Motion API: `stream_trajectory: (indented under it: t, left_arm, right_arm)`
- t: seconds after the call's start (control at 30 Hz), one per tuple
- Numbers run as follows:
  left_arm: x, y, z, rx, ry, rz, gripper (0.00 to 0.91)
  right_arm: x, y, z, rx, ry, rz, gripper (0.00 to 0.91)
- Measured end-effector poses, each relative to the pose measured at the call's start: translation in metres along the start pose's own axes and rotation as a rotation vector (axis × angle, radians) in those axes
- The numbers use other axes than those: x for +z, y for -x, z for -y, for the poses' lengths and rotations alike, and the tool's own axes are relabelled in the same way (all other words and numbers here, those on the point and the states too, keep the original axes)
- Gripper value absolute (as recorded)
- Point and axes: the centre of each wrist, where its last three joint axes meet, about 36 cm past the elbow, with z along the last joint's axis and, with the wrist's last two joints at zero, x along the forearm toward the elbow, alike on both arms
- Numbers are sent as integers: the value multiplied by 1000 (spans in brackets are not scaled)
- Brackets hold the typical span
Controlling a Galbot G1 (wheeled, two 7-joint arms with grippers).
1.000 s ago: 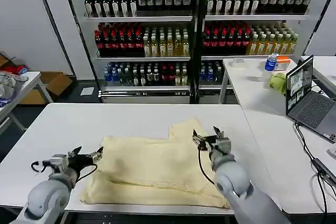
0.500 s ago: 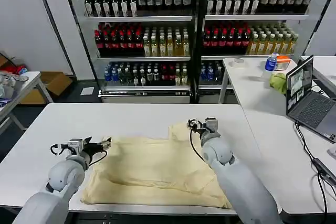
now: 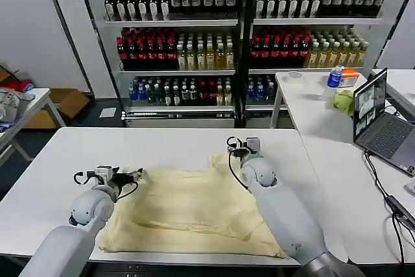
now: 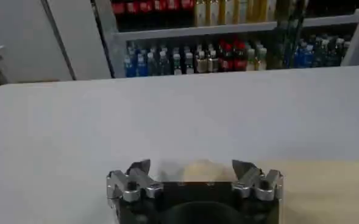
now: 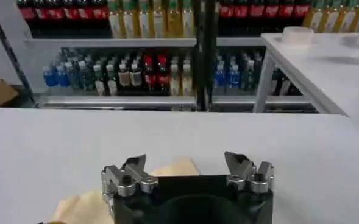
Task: Fold and organize the clothes.
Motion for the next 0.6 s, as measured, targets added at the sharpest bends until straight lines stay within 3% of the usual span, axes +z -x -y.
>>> stream_trajectory:
  t: [0.03,0.07,0.1,0.13,0.17,0.2,0.23,0.3,0.6]
  left_arm:
    - [0,1,0,0,2,-3,907]
    - [1,2,0,0,3,-6,846]
    - [2,3,0,0,4,-10,524]
    - [3,4,0,2,5,-12,393]
    - [3,4,0,4,4,-13,111]
    - [4,5,1,8,4,-14,50]
    - [4,5,2,13,3,-14,30]
    - [5,5,3,20,3,-16,10]
    - [8,6,2,28,0,-23,10]
  right_arm:
    - [1,2,0,2,3,-7,907]
    - [3,5,0,3,6,-16,907]
    - [4,6,-1,4,8,-23,887]
    - [5,8,-1,5,9,-29,836]
    - [7,10,0,6,13,-36,625]
    - [8,11,-1,7,15,-40,514]
    - [9,12,-1,7,18,-43,262]
    - [10,13,-2,9,22,-48,0]
    - [16,16,-2,4,37,-65,0]
